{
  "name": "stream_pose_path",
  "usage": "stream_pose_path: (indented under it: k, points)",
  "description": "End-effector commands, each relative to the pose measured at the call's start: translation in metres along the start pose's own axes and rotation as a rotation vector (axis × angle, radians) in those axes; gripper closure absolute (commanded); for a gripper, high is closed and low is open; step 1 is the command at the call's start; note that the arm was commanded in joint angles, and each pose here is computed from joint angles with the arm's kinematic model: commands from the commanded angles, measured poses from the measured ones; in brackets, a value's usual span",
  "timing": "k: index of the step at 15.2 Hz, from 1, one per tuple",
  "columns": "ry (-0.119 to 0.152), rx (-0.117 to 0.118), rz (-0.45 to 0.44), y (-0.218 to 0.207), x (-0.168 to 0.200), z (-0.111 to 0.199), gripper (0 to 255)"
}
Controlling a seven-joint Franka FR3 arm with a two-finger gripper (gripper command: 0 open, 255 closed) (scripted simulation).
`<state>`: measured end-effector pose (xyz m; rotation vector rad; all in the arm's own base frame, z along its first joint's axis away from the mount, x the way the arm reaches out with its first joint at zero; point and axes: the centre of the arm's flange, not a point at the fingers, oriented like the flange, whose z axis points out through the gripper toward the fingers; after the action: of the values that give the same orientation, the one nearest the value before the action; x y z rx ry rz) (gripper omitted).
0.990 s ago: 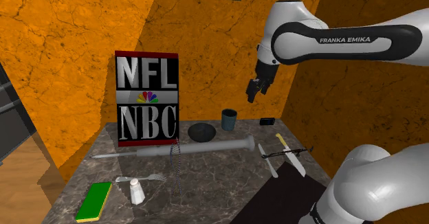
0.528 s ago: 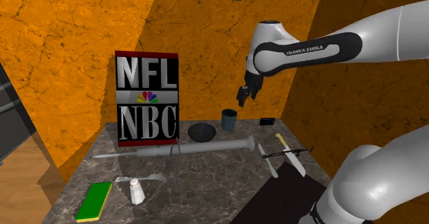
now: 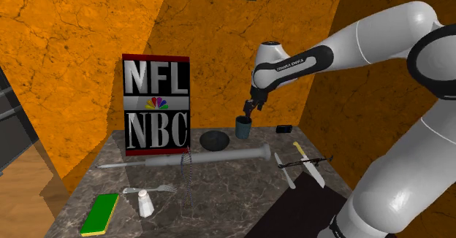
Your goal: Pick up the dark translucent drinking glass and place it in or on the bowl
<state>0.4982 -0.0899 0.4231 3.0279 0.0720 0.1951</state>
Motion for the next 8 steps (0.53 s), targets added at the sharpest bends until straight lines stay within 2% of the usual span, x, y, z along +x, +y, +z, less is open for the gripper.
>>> stream_pose_path:
  k: [1, 8]
  points:
    - [-0.001, 0.0, -0.004, 0.006, 0.015, 0.022, 0]
    - [-0.005, 0.003, -0.016, 0.032, 0.064, 0.096, 0]
